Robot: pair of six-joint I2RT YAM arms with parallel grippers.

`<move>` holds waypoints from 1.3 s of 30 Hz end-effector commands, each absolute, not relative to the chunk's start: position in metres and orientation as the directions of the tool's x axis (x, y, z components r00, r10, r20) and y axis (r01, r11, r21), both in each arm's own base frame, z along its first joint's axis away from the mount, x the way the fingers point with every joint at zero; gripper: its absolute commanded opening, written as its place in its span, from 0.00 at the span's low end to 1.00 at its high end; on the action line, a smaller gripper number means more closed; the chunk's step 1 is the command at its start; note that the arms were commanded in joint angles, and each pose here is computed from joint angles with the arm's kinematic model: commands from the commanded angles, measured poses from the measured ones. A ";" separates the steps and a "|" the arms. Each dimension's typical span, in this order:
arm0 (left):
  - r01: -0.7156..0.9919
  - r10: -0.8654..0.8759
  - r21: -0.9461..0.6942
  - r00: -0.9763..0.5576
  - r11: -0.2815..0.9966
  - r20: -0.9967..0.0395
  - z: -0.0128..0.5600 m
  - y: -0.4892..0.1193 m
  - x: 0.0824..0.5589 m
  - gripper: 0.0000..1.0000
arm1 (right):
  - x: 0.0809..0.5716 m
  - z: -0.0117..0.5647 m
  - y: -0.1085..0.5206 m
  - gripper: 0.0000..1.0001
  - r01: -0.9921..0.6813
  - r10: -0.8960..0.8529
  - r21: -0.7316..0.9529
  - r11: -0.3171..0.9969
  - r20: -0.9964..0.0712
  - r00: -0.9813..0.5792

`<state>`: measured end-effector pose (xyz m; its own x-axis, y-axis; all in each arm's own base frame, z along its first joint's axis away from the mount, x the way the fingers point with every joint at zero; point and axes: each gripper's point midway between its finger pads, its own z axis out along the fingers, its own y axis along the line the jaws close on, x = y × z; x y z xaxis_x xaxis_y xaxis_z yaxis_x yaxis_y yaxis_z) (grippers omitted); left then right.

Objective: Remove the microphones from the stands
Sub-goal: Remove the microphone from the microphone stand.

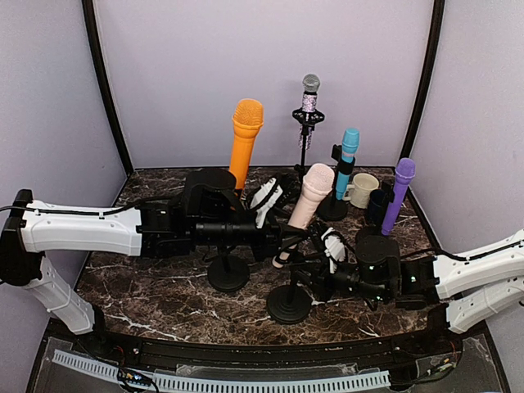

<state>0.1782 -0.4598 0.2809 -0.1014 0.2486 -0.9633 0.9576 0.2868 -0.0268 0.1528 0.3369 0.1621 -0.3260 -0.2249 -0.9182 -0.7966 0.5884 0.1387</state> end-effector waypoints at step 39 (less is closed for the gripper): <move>0.953 -0.200 0.009 0.073 0.302 -0.977 0.453 -0.423 0.177 0.00 | 0.131 0.080 0.291 0.00 -0.771 -0.450 0.106 0.628 -0.759 -0.471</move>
<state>0.1853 -0.4560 0.2830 -0.1143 0.2569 -0.9596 0.9582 0.2837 -0.0382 0.1544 0.3363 0.1677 -0.3315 -0.2029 -0.9214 -0.7894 0.5945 0.1531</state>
